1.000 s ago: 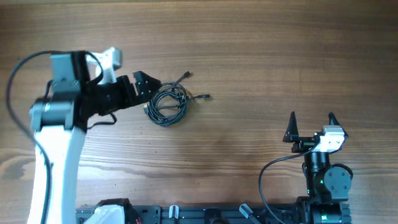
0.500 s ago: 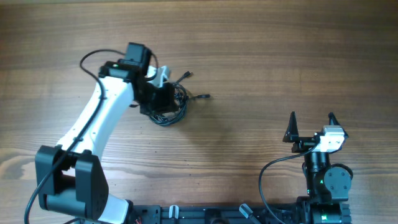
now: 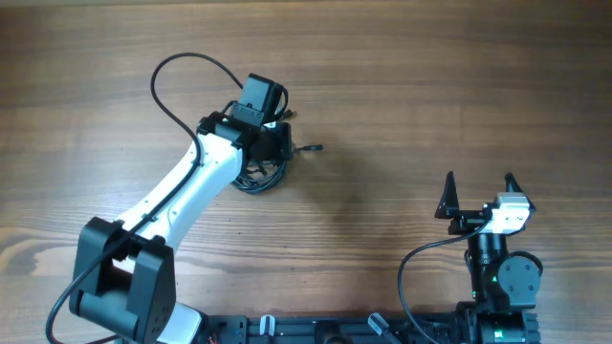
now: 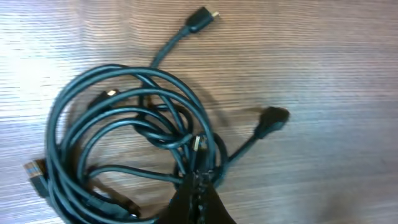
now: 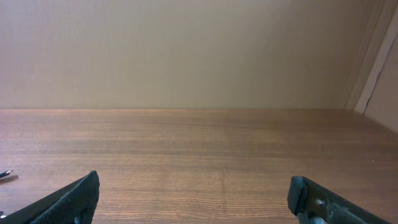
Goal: Untangle cables
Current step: 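Reach the left gripper to the black cable bundle and grasp it, then lift the cable bundle with the left gripper and hold it up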
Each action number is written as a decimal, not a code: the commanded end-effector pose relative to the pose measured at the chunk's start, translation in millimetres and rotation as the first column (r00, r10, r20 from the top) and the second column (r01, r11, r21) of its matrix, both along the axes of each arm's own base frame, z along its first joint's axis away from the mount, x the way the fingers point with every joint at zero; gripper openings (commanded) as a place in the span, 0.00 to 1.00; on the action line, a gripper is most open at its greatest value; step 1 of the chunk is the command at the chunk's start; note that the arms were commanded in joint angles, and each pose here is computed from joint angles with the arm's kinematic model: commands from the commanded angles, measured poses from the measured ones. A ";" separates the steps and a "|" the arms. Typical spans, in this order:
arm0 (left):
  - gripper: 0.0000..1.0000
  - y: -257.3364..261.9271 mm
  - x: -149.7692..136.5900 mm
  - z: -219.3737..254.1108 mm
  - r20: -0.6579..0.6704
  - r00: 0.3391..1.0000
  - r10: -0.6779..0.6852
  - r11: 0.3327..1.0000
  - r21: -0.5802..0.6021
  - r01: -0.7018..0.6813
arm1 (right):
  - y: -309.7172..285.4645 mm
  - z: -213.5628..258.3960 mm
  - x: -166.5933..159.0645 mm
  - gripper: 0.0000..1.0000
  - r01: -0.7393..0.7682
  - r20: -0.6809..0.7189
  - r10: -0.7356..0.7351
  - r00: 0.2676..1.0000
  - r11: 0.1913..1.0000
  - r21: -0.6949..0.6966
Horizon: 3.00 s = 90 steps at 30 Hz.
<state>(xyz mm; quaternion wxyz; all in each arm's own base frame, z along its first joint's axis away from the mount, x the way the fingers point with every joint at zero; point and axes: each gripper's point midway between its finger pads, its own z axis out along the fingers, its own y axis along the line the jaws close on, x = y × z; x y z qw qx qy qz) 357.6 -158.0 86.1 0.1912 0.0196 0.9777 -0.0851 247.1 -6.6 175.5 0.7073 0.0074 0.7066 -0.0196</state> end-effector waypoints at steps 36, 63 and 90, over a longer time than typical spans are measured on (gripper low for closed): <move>0.38 -1.3 -4.1 -8.3 0.000 0.992 0.125 0.988 -0.093 -0.125 | -3.5 2.1 -0.5 1.00 0.019 0.010 -0.019 1.000 1.000 -0.008; 0.38 -5.7 -43.7 -54.6 -0.403 0.640 0.654 0.634 -0.169 -0.754 | -3.5 2.1 -0.5 1.00 0.019 0.010 -0.019 1.000 1.000 -0.008; 0.06 -14.8 -46.3 -75.2 -0.390 0.568 0.725 0.570 -0.123 -0.813 | -3.5 2.0 -0.5 1.00 0.019 0.009 -0.019 1.000 1.000 -0.008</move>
